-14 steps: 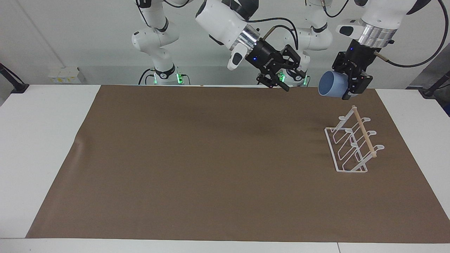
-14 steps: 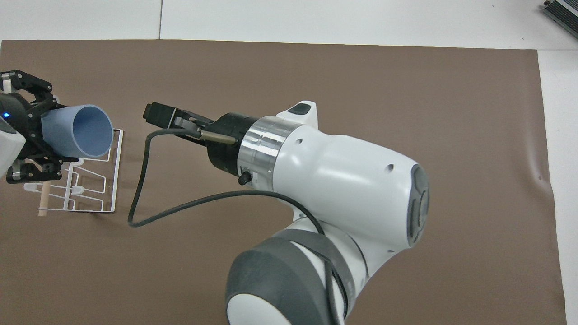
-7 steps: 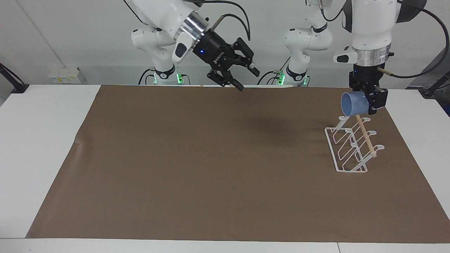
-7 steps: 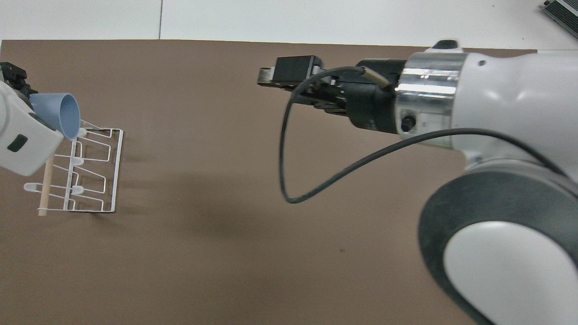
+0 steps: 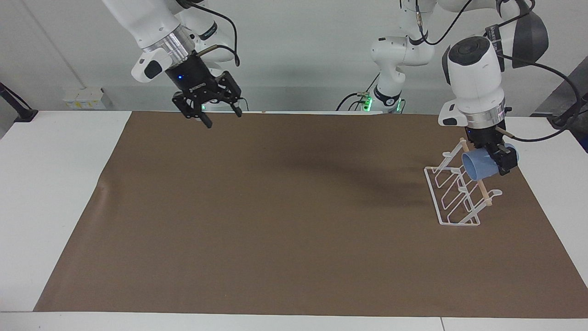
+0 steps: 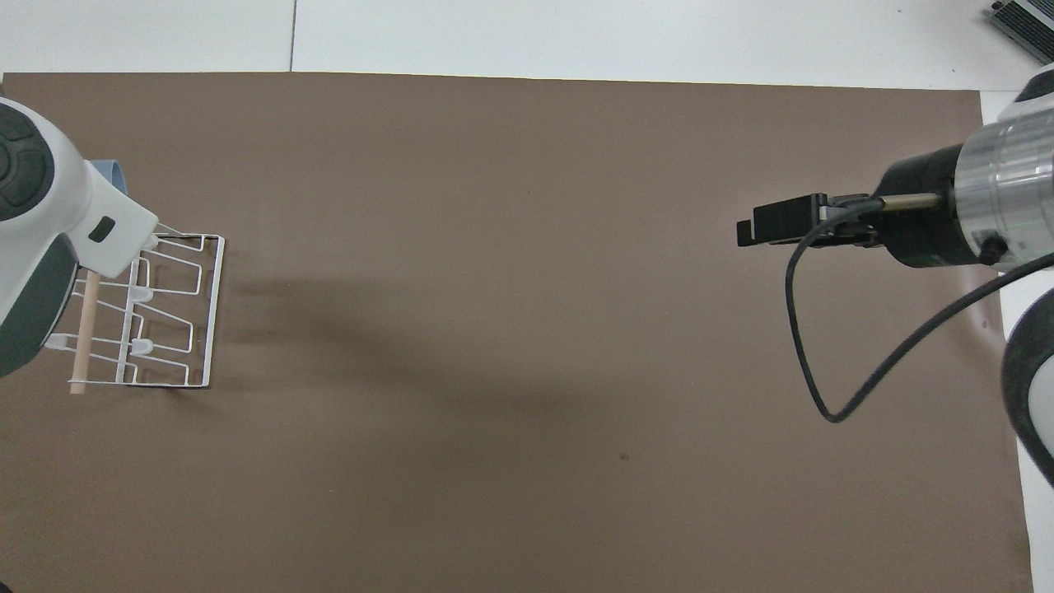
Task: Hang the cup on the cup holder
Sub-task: 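Lower the cup onto a rack peg with the left gripper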
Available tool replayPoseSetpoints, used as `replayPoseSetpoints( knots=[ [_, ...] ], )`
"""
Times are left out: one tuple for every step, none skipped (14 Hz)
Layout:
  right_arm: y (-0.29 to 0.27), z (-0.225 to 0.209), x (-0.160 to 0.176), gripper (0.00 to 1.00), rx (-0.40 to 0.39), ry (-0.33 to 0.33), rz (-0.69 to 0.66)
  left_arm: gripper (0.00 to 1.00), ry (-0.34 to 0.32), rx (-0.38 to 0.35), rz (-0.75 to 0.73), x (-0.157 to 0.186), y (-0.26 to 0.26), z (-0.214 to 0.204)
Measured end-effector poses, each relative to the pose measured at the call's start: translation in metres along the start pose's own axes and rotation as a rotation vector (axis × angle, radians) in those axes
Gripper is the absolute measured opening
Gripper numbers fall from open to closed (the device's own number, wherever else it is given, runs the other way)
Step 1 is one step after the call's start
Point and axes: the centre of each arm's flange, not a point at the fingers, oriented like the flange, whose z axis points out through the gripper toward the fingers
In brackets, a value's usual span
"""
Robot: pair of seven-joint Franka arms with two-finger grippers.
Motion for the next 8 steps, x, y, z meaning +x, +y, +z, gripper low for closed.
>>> replayPoseSetpoints(
  knots=[
    [0.013, 0.003, -0.005, 0.88, -0.072, -0.030, -0.029, 0.79, -0.022, -0.002, -0.006, 0.001, -0.001, 0.009],
    [0.023, 0.007, -0.010, 0.88, -0.116, -0.052, -0.038, 0.79, -0.054, 0.004, 0.009, 0.002, 0.000, 0.016],
    [0.034, 0.012, -0.016, 0.88, -0.143, -0.071, -0.031, 0.79, -0.111, 0.024, 0.044, 0.004, 0.003, 0.024],
    [0.048, 0.019, -0.025, 0.88, -0.161, -0.093, -0.013, 0.79, -0.170, 0.055, 0.073, 0.010, 0.009, 0.031],
    [0.063, 0.027, -0.034, 0.87, -0.179, -0.110, 0.001, 0.79, -0.212, 0.083, 0.091, 0.021, 0.017, 0.036],
    [0.080, 0.035, -0.043, 0.87, -0.202, -0.115, -0.004, 0.79, -0.238, 0.101, 0.105, 0.031, 0.025, 0.039],
    [0.094, 0.044, -0.051, 0.87, -0.221, -0.114, -0.015, 0.79, -0.264, 0.117, 0.127, 0.038, 0.031, 0.043],
    [0.108, 0.055, -0.060, 0.87, -0.235, -0.115, -0.024, 0.79, -0.296, 0.134, 0.154, 0.042, 0.036, 0.048]
  ],
)
